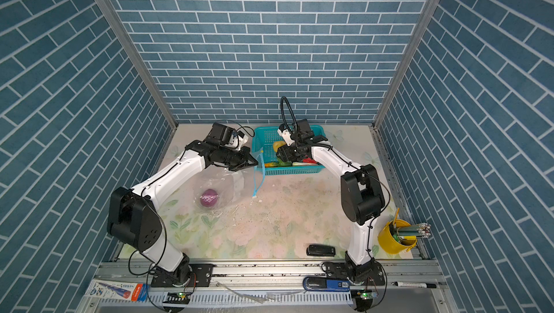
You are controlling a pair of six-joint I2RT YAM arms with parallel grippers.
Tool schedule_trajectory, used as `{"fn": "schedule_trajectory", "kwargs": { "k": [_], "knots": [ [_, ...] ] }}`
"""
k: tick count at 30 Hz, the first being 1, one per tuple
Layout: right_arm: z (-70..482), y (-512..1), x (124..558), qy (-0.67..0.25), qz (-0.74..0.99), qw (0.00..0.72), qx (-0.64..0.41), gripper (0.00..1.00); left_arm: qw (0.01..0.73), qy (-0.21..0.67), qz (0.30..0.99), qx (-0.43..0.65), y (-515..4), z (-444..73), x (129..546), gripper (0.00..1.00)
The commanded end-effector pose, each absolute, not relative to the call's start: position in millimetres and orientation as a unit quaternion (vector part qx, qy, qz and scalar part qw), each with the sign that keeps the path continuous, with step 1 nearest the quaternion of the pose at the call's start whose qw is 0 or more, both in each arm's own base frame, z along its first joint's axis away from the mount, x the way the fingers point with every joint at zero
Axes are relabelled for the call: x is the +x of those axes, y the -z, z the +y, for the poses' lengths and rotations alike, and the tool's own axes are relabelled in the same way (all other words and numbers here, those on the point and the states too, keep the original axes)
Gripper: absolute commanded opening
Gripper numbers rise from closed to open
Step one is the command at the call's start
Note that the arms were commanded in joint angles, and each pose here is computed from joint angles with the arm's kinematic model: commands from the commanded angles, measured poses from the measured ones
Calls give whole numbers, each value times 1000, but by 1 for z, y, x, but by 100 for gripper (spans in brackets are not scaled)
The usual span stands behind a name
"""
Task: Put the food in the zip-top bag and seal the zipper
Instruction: 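Close the right gripper on the yellow potato and lift it, then carry the yellow potato with the right gripper over the bag opening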
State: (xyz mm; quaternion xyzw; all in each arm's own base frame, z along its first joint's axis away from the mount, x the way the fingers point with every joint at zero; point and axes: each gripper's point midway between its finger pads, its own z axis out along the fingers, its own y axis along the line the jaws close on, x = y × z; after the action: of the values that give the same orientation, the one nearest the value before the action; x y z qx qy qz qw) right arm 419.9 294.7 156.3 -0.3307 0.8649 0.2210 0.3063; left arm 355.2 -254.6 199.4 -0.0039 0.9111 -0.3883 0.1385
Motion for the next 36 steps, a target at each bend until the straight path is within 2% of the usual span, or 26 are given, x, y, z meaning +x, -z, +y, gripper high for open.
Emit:
{"fn": "schedule_trajectory", "kwargs": {
  "k": [1,11,21,36],
  "knots": [
    [299,-177,396,-262,839,307,-364,54,153,398,905,6,-211,-258,362,0],
    [303,-189,338,-324,826,257,-383,52,152,401,903,7,-214,-259,363,0],
    [322,-191,301,-347,816,220,-406,51,153,401,903,9,-219,-258,360,0],
    [337,-187,292,-344,818,178,-426,50,156,407,900,19,-228,-261,348,0]
  ]
}}
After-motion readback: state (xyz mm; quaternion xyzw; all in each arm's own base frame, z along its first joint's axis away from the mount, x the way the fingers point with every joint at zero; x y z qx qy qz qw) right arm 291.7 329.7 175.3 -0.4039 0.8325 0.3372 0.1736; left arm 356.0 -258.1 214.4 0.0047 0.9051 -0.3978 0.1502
